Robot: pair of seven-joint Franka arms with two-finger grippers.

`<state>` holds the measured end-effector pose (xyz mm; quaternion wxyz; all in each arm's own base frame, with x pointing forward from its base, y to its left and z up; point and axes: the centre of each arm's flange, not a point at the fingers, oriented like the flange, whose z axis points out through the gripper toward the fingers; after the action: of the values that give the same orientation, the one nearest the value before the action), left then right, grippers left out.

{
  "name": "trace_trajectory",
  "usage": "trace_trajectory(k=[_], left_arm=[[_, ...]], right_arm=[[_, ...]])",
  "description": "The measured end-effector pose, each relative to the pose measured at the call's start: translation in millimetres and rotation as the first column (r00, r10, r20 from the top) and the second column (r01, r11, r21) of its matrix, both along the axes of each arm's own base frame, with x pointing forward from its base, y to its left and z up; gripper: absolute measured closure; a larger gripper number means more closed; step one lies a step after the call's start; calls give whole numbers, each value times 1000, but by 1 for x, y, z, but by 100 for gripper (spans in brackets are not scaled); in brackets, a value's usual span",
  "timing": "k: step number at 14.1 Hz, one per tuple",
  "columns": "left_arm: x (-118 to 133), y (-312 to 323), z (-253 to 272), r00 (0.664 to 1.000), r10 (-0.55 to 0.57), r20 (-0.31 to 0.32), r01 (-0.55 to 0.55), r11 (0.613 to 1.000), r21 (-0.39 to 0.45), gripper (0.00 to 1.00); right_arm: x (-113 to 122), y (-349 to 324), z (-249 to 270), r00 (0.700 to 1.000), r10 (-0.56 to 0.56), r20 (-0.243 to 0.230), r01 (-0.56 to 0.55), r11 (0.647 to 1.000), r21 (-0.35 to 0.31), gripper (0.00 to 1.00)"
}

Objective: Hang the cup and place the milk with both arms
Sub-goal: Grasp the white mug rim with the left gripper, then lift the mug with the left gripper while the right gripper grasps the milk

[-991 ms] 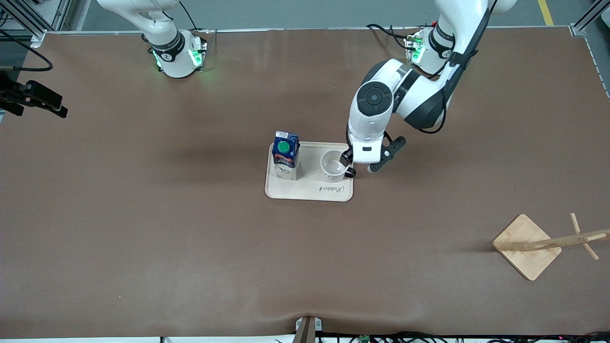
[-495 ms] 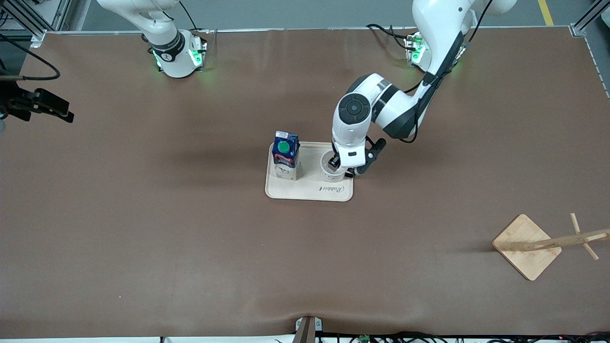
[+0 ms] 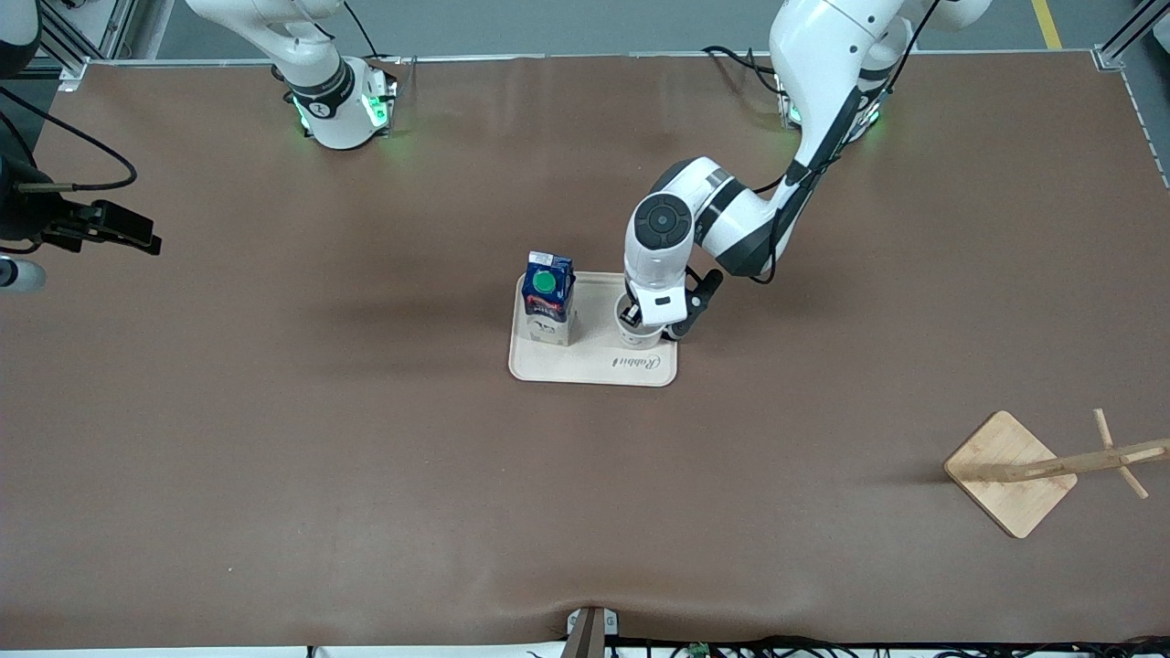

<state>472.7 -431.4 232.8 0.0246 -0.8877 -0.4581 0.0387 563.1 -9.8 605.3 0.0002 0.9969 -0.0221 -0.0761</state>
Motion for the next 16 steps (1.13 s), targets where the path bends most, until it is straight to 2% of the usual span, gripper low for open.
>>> trace_trajectory(k=[1, 2, 4, 5, 6, 8, 11, 14, 16], left_arm=[[0, -1, -1, 1000, 4, 3, -4, 1000, -3, 43], [-1, -3, -1, 1000, 7, 4, -7, 1000, -5, 50], [-3, -5, -2, 1000, 6, 5, -6, 1000, -5, 71], [-3, -6, -2, 1000, 4, 5, -4, 1000, -5, 71], [-4, -6, -2, 1000, 3, 5, -3, 1000, -5, 76], [-4, -9, 1, 1000, 0, 11, 0, 1000, -11, 94], [0, -17, 21, 1000, -6, 22, 7, 1000, -18, 93], [15, -17, 78, 998, -45, 51, 45, 999, -9, 93], [27, 0, 120, 991, -93, 92, 92, 996, 13, 93]], right_arm=[[4, 5, -9, 1000, 8, -13, -8, 1000, 3, 0], [10, 12, -19, 999, 20, -27, -20, 1000, 4, 0], [23, 25, -42, 998, 40, -43, -40, 999, 10, 0], [28, 33, -52, 997, 49, -51, -48, 999, 23, 0], [31, 41, -59, 997, 57, -60, -54, 998, 43, 0], [32, 56, -65, 996, 63, -70, -56, 993, 102, 0], [31, 71, -64, 996, 3, -84, 12, 984, 177, 0], [25, 127, -61, 992, -73, -101, 89, 983, 160, 0], [18, 183, -57, 992, -104, -68, 113, 982, 149, 0]])
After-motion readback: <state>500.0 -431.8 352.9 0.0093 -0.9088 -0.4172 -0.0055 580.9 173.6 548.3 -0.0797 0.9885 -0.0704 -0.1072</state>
